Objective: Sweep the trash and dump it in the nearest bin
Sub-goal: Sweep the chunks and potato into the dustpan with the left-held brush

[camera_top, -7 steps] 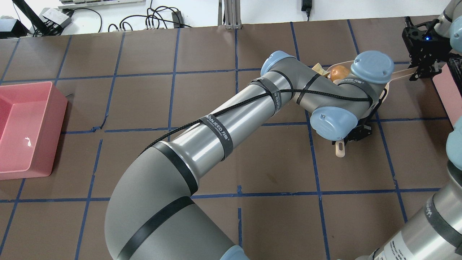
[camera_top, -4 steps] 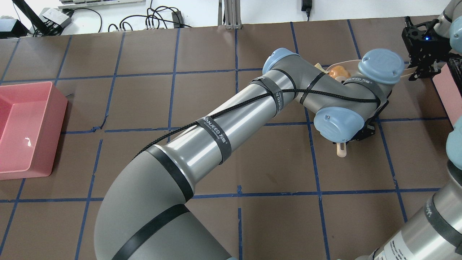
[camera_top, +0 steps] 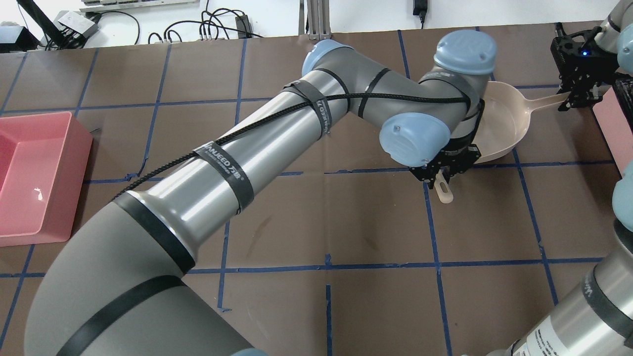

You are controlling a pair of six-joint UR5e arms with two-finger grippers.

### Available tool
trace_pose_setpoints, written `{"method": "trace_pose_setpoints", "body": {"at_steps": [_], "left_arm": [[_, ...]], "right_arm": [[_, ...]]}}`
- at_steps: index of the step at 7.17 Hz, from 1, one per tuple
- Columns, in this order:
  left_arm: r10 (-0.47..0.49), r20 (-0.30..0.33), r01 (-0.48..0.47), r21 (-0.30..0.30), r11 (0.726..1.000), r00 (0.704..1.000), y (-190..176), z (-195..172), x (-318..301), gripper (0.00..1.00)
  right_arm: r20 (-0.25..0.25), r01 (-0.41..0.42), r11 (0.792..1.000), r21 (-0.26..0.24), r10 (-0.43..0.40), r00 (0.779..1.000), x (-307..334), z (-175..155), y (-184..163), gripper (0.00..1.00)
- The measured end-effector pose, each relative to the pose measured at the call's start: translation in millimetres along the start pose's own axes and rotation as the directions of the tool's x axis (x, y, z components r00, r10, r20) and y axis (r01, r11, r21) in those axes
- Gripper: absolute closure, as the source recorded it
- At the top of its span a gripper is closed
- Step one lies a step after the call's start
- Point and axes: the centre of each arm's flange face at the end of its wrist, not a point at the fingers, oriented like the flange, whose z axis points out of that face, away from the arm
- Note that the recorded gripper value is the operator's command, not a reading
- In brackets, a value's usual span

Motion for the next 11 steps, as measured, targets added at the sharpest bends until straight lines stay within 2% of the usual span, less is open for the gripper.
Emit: {"method": "trace_pose_setpoints", "body": {"at_steps": [2, 3, 5, 7, 8, 9, 11], "left_arm": [[-0.163, -0.029, 0.163, 0.007, 0.987, 0.986, -64, 13, 12, 1.0], [-0.196, -0.035, 0.196, 0.006, 0.981, 0.98, -87, 26, 27, 1.0], [-0.187, -0.044, 0.186, -0.028, 0.982, 0.981, -99, 44, 42, 1.0], [-0.044, -0.055, 0.043, -0.029, 0.999, 0.998, -92, 54, 51, 1.0], [0.058, -0.048, -0.06, -0.023, 0.998, 0.997, -84, 66, 59, 1.0], [0.156, -0.031, -0.156, -0.005, 0.988, 0.987, -76, 78, 66, 1.0], [0.337, 0.034, -0.338, 0.037, 0.94, 0.941, -63, 90, 75, 1.0]], "right_arm": [[-0.002, -0.001, 1.0, 0.009, 0.001, 1.0, 0, 0, 0, 1.0], [-0.003, -0.002, 1.0, 0.013, 0.002, 1.0, 0, 1, 1, 1.0], [-0.005, -0.004, 1.0, 0.02, 0.004, 1.0, 0, 2, 0, 1.0], [-0.003, -0.005, 1.0, 0.022, 0.006, 1.0, -1, 4, 1, 1.0], [-0.003, -0.006, 1.0, 0.023, 0.006, 1.0, -1, 4, 1, 1.0], [-0.002, -0.005, 1.0, 0.023, 0.005, 1.0, -1, 4, 1, 1.0], [-0.003, -0.004, 1.0, 0.023, 0.004, 1.0, -1, 4, 1, 1.0]]}}
